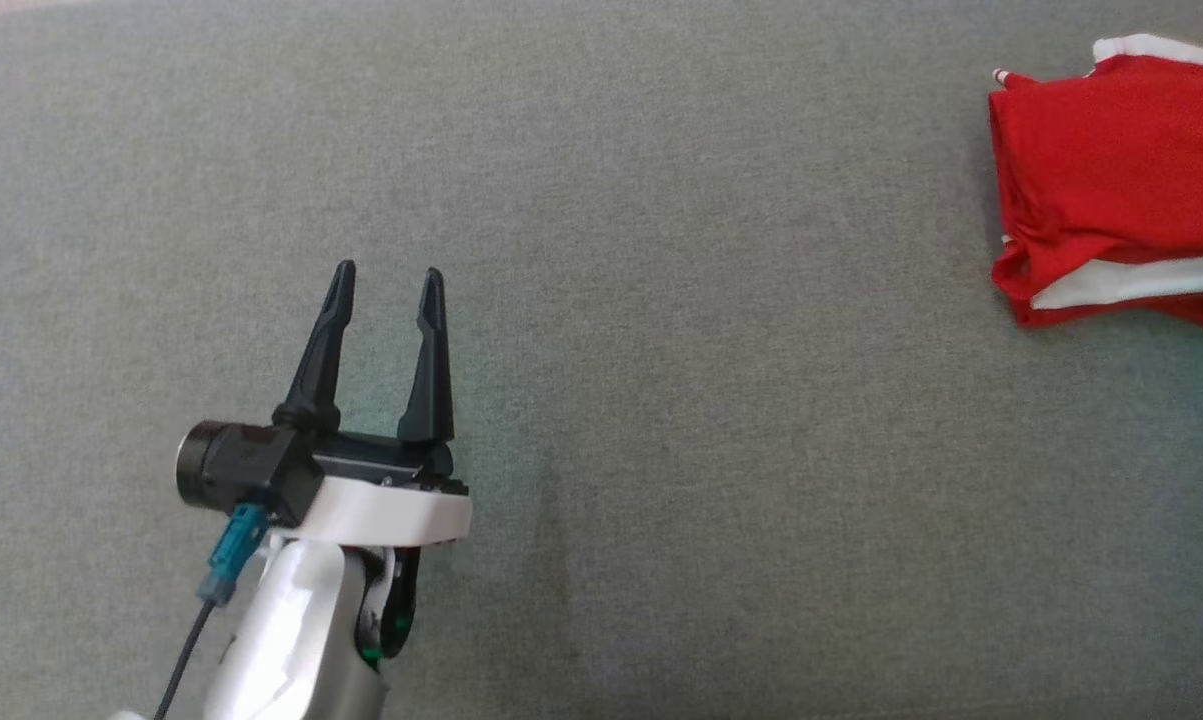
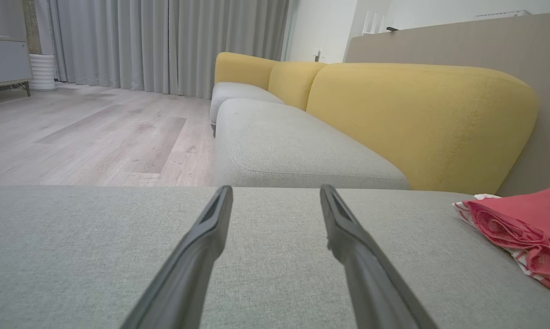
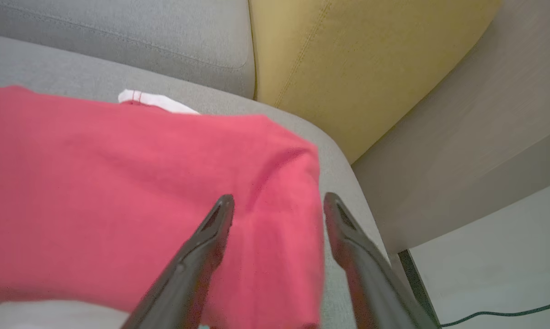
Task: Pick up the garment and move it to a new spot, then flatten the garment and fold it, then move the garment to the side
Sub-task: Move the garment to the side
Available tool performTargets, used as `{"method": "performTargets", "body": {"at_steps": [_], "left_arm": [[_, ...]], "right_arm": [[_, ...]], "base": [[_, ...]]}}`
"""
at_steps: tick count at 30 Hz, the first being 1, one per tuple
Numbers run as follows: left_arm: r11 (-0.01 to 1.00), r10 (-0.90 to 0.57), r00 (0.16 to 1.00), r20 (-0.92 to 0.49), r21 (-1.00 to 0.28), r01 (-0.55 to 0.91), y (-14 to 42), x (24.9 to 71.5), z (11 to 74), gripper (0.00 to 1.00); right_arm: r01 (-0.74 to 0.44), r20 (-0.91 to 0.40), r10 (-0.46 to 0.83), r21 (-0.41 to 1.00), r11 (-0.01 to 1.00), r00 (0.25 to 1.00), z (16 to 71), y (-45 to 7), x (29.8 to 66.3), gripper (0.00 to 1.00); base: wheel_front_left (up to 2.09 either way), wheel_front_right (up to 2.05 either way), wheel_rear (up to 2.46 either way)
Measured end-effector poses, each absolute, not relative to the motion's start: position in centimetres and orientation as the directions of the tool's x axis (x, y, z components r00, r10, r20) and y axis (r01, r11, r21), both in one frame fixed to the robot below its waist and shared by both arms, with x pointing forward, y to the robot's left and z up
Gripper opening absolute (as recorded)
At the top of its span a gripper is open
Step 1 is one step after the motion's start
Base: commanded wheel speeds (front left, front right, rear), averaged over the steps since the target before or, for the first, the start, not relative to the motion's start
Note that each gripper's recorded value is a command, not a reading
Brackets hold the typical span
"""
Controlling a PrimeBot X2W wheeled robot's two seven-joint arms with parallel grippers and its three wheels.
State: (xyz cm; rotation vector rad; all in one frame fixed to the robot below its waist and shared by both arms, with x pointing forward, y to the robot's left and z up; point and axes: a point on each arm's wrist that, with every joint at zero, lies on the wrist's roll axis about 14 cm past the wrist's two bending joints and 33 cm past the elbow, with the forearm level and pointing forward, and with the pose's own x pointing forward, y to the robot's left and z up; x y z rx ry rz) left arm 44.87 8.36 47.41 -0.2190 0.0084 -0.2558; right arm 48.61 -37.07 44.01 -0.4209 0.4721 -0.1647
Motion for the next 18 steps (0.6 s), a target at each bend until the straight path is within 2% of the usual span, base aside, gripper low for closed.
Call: {"method": "performTargets", "body": {"at_steps": [5, 11, 16, 18], "left_arm": [[0.944, -0.251, 0.967, 0.05, -0.21, 0.256, 8.3, 44.7, 48.7, 1.0], [0.944, -0.25, 0.963, 0.101, -0.197, 0.265, 8.3, 44.0, 50.9, 1.0], [0.95, -0.224, 0.966, 0.132, -0.19, 0.247, 9.1, 42.8, 52.3, 1.0], [0.952, -0.219, 0.966, 0.135, -0.189, 0.242, 9.3, 42.5, 52.5, 1.0]], "right_arm": [[0.089, -0.299, -0.22, -0.394, 0.915, 0.928, 46.9, -35.6, 49.6, 1.0], [0.089, -0.11, -0.127, -0.3, 0.95, 0.986, 51.9, -31.0, 50.8, 1.0], [0.055, 0.055, -0.045, -0.193, 0.98, 0.997, 55.9, -26.5, 50.2, 1.0], [0.042, 0.078, -0.029, -0.169, 0.985, 0.997, 56.3, -25.6, 49.8, 1.0]], "base": [[0.0, 0.0, 0.0], [0.0, 0.0, 0.0], [0.0, 0.0, 0.0], [0.0, 0.0, 0.0]]}}
